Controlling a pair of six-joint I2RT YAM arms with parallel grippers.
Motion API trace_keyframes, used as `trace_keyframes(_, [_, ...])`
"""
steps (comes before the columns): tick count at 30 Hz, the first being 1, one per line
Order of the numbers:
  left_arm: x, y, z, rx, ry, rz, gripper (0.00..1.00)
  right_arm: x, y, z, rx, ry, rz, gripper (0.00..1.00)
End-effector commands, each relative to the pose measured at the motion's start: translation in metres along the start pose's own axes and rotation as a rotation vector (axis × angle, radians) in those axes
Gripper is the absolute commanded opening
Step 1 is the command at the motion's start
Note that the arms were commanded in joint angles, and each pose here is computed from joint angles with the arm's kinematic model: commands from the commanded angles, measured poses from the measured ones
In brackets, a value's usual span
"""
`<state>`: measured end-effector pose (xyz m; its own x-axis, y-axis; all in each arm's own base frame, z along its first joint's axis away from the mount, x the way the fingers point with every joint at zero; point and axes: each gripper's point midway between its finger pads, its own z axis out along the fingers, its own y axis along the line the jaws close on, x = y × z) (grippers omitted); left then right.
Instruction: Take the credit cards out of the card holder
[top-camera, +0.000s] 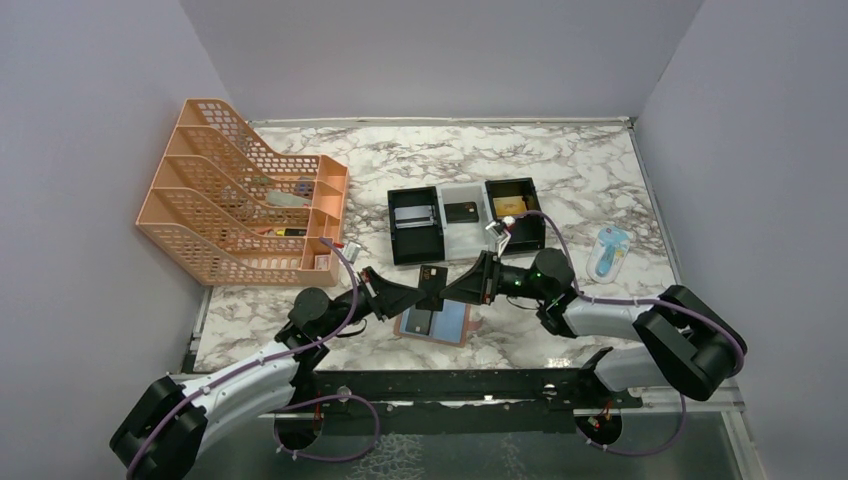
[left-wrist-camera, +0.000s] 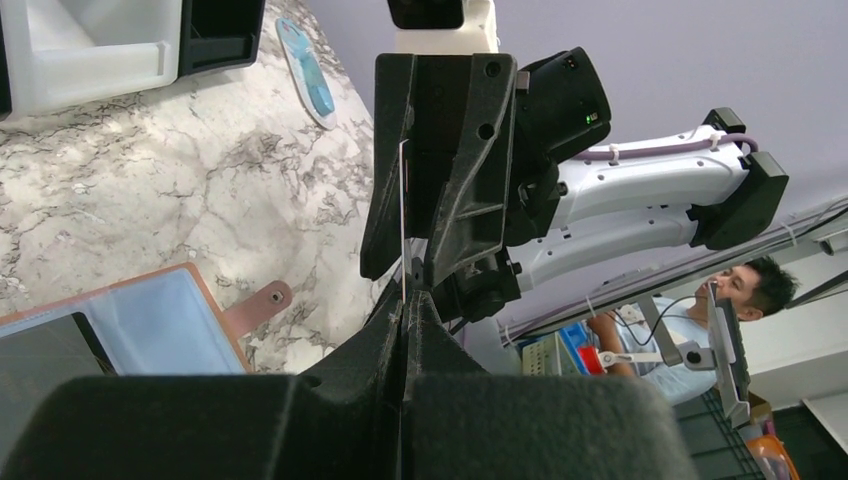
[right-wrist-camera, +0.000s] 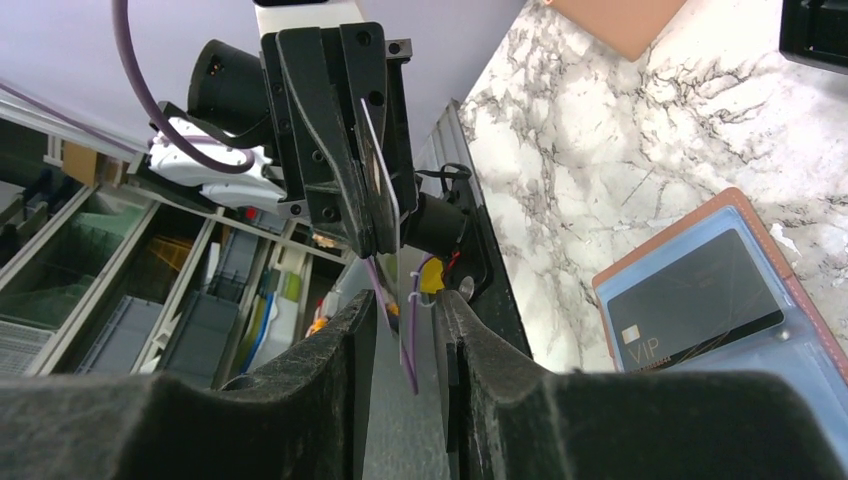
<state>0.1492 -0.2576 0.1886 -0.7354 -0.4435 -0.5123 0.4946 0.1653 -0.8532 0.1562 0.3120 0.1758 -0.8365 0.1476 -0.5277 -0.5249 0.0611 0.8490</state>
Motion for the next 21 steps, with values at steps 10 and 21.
trace_keyframes(10, [0.005,-0.004,-0.003,0.039,0.012,-0.008,0.00,-0.005,0.021,0.009,-0.111,0.016,0.006,0.21])
trace_keyframes(21, [0.008,0.005,-0.006,0.013,0.008,-0.036,0.00,-0.006,0.016,0.010,-0.087,0.006,0.018,0.06])
